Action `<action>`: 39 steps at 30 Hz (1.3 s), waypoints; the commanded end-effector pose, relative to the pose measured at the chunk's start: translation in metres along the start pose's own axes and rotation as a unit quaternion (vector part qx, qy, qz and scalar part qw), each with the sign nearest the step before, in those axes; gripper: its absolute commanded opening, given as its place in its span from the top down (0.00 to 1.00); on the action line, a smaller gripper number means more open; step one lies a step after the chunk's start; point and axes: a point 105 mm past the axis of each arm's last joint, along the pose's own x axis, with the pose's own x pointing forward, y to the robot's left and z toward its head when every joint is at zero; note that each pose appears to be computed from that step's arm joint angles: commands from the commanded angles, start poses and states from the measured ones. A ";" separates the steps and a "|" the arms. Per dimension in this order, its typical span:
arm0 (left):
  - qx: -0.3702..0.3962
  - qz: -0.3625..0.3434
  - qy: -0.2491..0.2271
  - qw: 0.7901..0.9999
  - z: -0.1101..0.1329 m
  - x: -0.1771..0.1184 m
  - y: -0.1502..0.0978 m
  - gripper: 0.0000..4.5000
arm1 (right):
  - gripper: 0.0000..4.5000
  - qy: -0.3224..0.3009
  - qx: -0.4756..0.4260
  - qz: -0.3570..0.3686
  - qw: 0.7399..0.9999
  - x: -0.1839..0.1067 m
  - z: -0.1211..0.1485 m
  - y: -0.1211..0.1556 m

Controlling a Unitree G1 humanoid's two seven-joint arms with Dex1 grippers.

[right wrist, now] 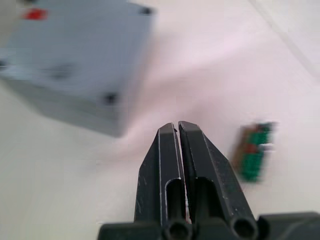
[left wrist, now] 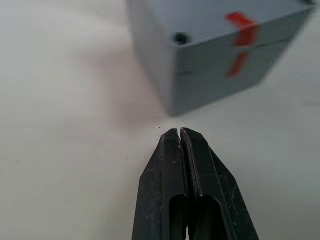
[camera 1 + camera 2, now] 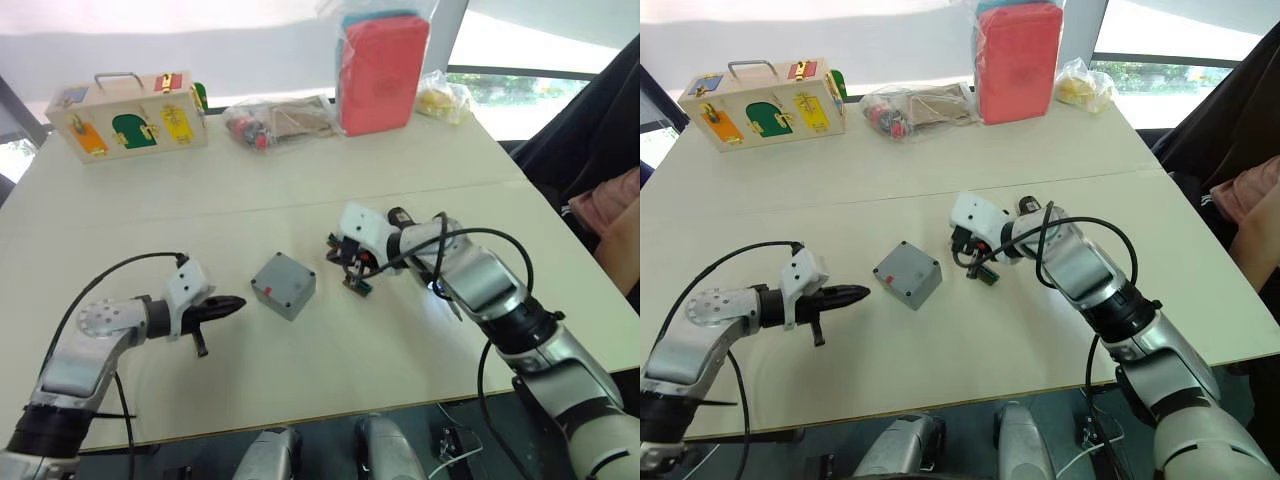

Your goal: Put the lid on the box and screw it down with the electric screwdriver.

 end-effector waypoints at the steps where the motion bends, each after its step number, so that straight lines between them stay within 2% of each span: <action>1: 0.011 -0.003 -0.033 0.999 0.018 0.006 -0.006 1.00 | 0.98 -0.026 -0.015 0.012 0.999 0.018 0.009 0.005; 8: 0.018 0.015 -0.036 0.999 0.020 0.016 -0.001 1.00 | 0.98 -0.032 -0.004 0.059 0.998 0.040 0.001 0.031; 18: 0.038 0.037 -0.041 0.998 0.025 0.019 0.016 1.00 | 0.98 -0.039 0.009 0.086 0.995 0.034 0.000 0.053; 26: 0.041 0.031 -0.042 0.998 0.026 0.022 0.016 1.00 | 0.98 -0.038 0.014 0.089 0.995 0.030 0.002 0.059; 33: 0.034 0.013 -0.031 0.999 0.024 0.011 0.007 1.00 | 0.98 -0.043 0.018 0.056 0.997 0.021 0.004 0.046; 39: 0.029 0.014 -0.043 0.999 0.041 -0.015 0.003 1.00 | 0.98 -0.133 0.083 -0.008 0.988 -0.024 0.017 0.023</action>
